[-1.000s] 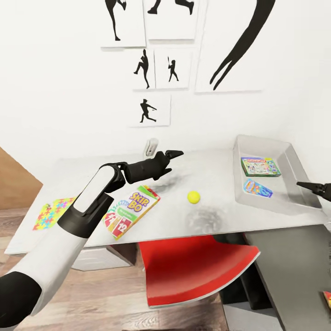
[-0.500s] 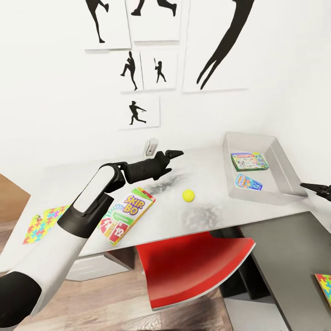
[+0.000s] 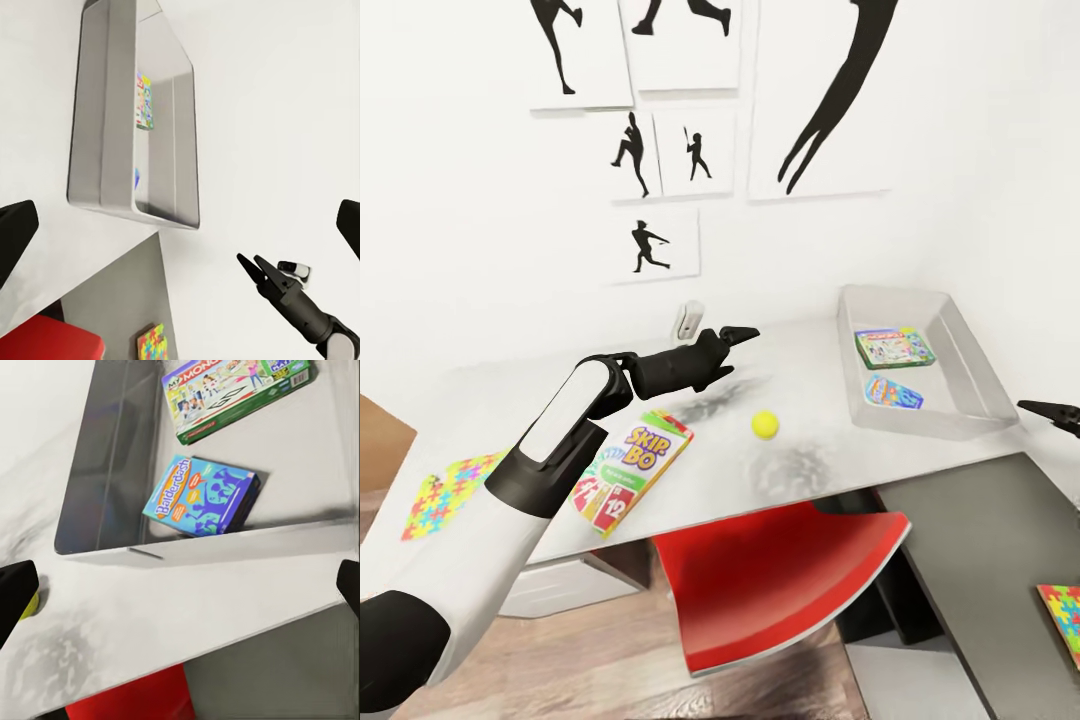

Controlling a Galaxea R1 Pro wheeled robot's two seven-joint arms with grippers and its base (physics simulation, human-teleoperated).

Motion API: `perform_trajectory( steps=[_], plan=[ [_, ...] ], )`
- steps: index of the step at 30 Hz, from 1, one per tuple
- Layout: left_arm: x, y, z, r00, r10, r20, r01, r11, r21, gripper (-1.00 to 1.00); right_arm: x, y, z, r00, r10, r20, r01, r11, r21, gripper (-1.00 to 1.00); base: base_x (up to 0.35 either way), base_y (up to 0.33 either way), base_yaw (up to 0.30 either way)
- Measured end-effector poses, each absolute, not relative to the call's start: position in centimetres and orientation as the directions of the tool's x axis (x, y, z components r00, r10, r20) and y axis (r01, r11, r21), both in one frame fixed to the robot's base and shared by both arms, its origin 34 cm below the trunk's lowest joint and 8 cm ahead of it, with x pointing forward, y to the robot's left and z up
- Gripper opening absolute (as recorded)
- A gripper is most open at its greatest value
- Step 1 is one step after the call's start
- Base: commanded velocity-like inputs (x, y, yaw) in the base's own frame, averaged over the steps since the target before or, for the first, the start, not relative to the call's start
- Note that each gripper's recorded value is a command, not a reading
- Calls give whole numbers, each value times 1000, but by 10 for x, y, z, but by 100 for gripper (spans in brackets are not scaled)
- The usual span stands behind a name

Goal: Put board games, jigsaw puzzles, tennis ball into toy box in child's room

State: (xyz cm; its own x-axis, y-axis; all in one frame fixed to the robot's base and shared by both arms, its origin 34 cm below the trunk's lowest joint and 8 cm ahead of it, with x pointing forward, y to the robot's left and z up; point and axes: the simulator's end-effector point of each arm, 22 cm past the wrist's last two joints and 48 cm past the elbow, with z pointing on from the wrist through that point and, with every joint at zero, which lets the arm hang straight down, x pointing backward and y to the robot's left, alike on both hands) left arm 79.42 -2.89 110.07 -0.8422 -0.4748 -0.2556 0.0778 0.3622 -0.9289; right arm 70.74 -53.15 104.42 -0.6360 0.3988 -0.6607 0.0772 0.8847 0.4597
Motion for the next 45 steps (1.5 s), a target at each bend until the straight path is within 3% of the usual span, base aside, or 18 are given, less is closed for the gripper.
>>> perform_trajectory(
  steps=[28,45],
  plan=[
    [794,-29,1100,-843,-474,-255,77,363,-929,100,703,-520,1035,-651,391,-651,67,884,463,100,0,2,-258],
    [787,-27,1104,-842,-472,-264,91,357,-929,100,702,-484,994,-693,430,-579,80,844,530,100,0,0,-281]
  ],
)
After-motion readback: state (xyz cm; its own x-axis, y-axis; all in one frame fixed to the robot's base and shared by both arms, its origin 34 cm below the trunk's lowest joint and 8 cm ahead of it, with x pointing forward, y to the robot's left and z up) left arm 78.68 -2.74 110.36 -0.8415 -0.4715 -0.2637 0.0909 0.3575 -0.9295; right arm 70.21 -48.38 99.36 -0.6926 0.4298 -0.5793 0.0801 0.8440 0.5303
